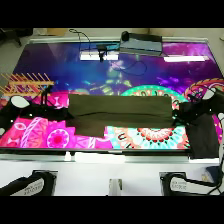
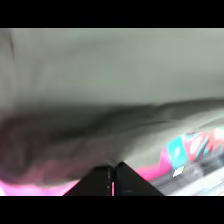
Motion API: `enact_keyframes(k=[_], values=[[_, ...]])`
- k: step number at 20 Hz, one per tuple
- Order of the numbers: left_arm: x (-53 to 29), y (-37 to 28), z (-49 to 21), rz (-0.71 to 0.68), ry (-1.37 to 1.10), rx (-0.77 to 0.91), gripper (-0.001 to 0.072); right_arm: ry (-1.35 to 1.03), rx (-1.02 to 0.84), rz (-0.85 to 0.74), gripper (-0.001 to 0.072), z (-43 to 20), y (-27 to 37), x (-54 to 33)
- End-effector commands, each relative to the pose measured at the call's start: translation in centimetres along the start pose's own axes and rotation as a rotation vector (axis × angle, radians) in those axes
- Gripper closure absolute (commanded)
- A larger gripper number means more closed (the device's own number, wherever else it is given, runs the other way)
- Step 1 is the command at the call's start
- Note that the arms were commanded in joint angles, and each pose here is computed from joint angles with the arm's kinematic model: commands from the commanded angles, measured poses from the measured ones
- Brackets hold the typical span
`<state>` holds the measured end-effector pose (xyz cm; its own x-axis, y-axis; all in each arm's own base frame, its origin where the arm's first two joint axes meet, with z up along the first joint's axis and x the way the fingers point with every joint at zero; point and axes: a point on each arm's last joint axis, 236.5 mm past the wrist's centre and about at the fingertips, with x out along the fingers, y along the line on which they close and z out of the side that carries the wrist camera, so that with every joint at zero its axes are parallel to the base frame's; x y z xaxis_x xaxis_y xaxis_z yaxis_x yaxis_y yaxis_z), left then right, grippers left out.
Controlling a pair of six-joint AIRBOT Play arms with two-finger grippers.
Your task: Fold the shirts.
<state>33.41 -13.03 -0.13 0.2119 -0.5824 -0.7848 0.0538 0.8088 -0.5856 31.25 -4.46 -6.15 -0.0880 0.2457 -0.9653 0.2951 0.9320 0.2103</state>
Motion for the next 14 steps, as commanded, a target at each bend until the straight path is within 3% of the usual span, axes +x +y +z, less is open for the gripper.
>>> enact_keyframes(k=[1,5,14], values=[[-1.5,-0.6,5.2,-0.003,-0.064,0.036,0.0672,-0.184,-0.036,-0.09,0.0684,5.8,1.5,-2.4],[-0.5,0.0,9.2,-0.004,-0.076,0.044,0.0671,-0.209,-0.076,-0.097,0.0683,10.4,3.7,-2.1],[3.8,4.8,11.3,0.013,-0.035,-0.04,0.067,-0.262,-0.065,-0.095,0.0682,15.2,4.8,1.0]])
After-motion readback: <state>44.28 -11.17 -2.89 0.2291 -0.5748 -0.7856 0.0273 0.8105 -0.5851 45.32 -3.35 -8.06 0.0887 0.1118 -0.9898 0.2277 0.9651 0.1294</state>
